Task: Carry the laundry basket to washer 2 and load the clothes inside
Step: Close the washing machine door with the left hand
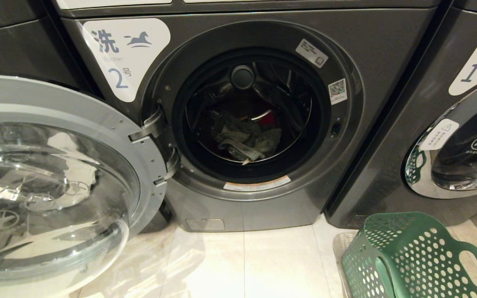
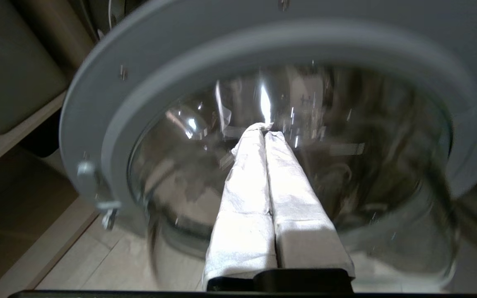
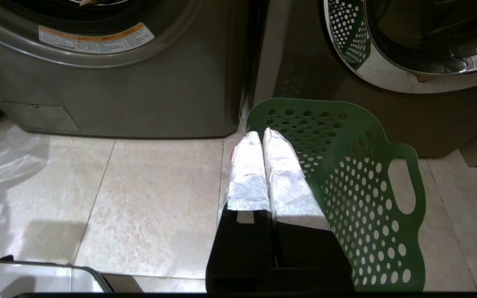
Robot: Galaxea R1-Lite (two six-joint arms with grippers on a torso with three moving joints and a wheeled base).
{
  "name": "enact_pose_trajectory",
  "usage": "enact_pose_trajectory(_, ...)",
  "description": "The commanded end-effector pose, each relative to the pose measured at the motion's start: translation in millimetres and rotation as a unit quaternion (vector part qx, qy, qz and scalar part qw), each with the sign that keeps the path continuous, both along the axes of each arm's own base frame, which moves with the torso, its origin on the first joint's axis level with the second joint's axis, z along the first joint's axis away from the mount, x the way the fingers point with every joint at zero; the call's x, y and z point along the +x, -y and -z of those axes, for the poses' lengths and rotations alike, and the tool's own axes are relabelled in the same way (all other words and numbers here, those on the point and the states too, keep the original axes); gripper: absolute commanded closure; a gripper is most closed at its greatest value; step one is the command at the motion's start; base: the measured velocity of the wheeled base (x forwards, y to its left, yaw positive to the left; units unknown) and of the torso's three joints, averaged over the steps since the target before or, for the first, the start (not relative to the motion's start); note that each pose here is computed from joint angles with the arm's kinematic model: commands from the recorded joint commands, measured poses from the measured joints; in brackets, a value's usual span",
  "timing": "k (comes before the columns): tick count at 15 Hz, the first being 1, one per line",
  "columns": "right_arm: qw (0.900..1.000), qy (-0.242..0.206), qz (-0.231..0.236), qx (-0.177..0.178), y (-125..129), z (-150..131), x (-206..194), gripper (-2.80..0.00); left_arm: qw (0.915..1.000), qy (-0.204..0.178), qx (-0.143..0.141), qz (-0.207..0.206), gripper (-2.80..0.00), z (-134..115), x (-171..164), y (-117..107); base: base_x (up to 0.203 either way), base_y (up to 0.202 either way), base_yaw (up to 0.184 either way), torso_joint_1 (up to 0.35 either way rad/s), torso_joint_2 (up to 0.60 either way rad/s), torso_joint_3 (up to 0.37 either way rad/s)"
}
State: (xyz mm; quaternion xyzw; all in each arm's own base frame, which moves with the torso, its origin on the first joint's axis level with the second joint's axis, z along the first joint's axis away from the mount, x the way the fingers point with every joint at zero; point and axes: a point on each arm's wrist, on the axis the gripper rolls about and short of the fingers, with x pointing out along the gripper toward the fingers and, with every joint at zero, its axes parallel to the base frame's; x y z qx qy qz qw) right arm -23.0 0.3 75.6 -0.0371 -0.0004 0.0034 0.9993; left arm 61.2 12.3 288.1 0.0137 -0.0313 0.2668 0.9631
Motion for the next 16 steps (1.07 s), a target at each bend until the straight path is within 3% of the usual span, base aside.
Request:
enact_pose_trajectory(1,1.000,-0.001,0.002,0.001,0,0,0,0.00,0.9998,-0.016,-0.009,-0.005,0.00,-40,81,-3,0.000,0.000,0.000,0.000,0.00,0.000)
enact_pose_trajectory(5,1.000,-0.002,-0.001,0.000,0,0,0,0.00,0.9999,0.002,0.014,-0.002,0.00,-71,118,-4,0.000,0.000,0.000,0.000,0.00,0.000)
enact_pose_trajectory(11,1.000,-0.002,-0.002,0.000,0,0,0,0.00,0.9996,-0.014,0.023,0.008,0.00,-63,118,-3,0.000,0.000,0.000,0.000,0.00,0.000)
enact_pose_trajectory(16,1.000,-0.002,0.001,0.000,0,0,0,0.00,0.9995,-0.014,0.025,0.011,0.00,-64,118,-3,-0.175,0.000,0.001,0.003,0.00,0.004)
